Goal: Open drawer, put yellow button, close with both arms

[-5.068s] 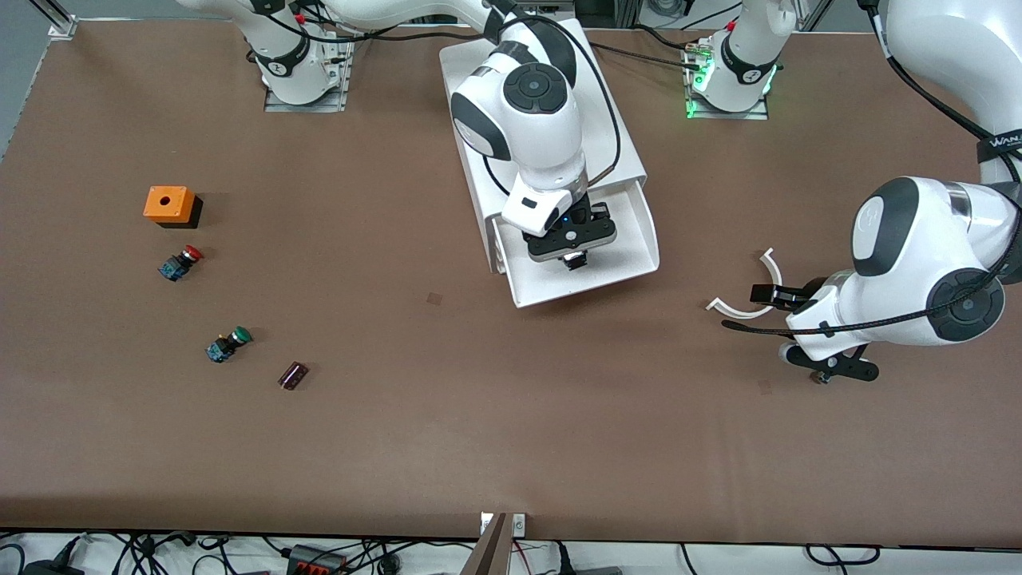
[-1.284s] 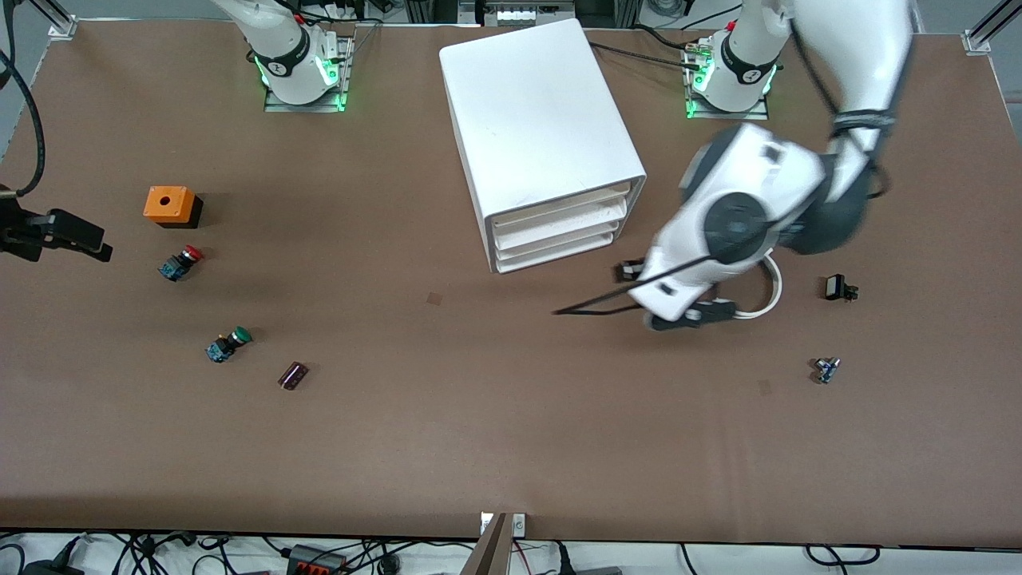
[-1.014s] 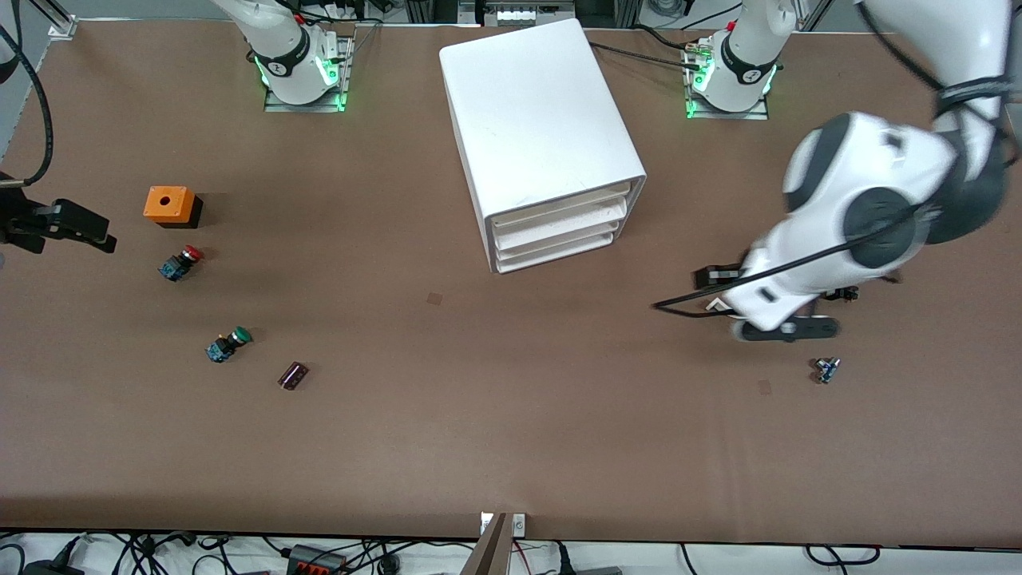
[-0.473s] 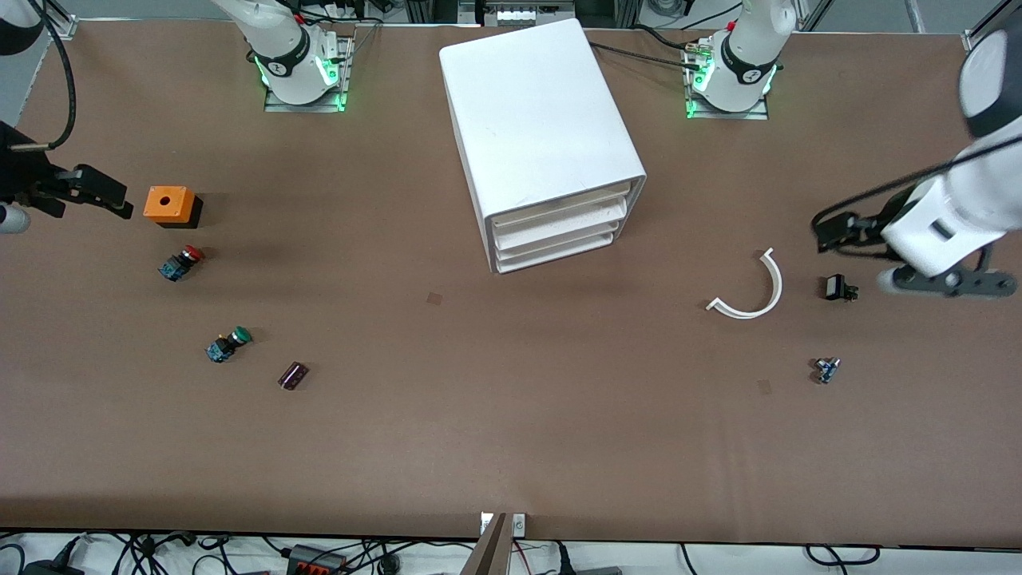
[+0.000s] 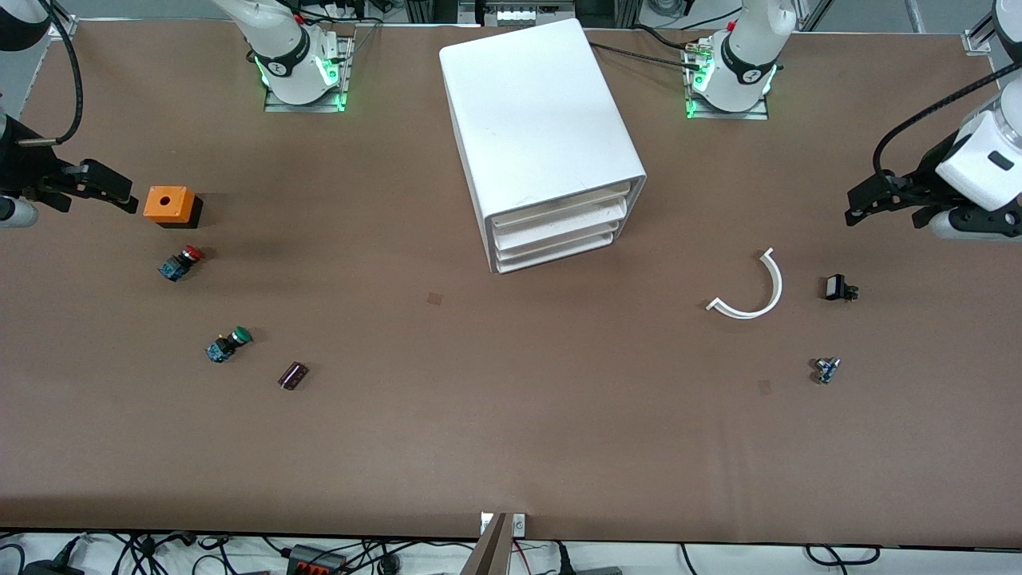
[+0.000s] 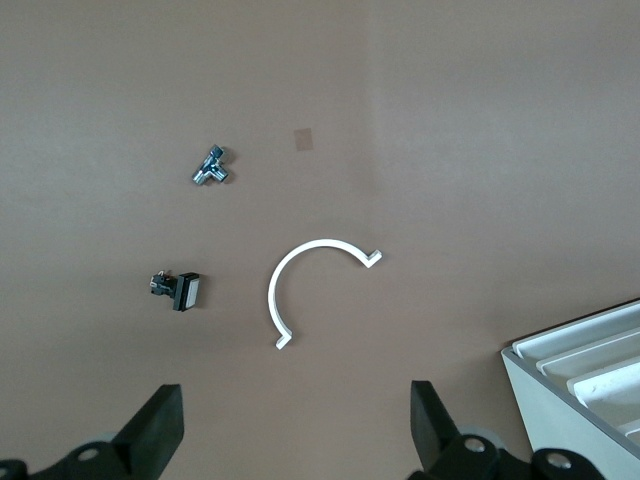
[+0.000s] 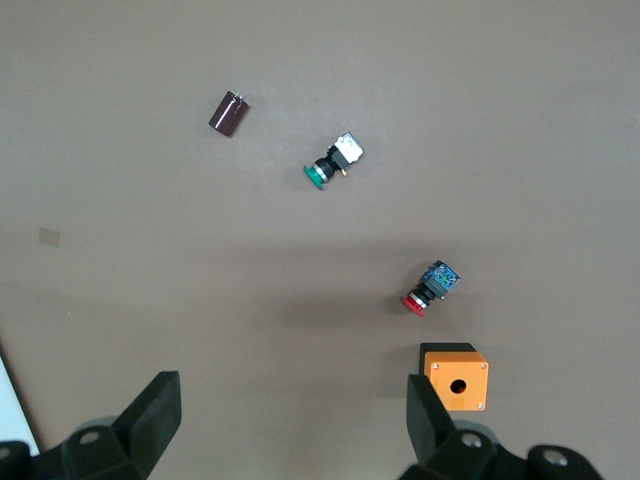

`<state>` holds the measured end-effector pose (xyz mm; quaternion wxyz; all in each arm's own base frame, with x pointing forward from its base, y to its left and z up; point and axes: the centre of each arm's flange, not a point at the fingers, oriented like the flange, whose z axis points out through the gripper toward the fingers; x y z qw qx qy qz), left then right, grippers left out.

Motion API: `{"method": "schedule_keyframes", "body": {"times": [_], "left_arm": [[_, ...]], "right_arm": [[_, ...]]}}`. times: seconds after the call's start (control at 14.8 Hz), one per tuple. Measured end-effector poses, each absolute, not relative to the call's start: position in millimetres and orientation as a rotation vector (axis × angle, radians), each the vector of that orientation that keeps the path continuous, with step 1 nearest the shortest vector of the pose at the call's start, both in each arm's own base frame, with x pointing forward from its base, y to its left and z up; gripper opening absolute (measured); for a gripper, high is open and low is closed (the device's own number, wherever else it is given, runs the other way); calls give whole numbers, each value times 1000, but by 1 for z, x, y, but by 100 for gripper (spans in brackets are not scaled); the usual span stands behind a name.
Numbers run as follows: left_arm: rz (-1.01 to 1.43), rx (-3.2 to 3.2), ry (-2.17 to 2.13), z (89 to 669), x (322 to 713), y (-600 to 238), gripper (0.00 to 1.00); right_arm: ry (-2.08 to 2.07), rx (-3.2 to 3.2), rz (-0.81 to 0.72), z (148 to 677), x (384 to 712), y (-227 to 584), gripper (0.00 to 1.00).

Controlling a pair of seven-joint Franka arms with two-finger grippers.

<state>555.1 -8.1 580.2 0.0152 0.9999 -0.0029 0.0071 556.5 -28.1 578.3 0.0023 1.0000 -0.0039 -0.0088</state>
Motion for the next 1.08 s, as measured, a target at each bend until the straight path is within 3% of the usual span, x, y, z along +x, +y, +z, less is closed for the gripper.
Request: {"method": "schedule_keyframes", "body": {"times": [1.08], "left_arm": [[-67,3134,-47,578,546,-13,100]], "right_arm": [[-12,3137,-21,580,556,-28,100]]}}
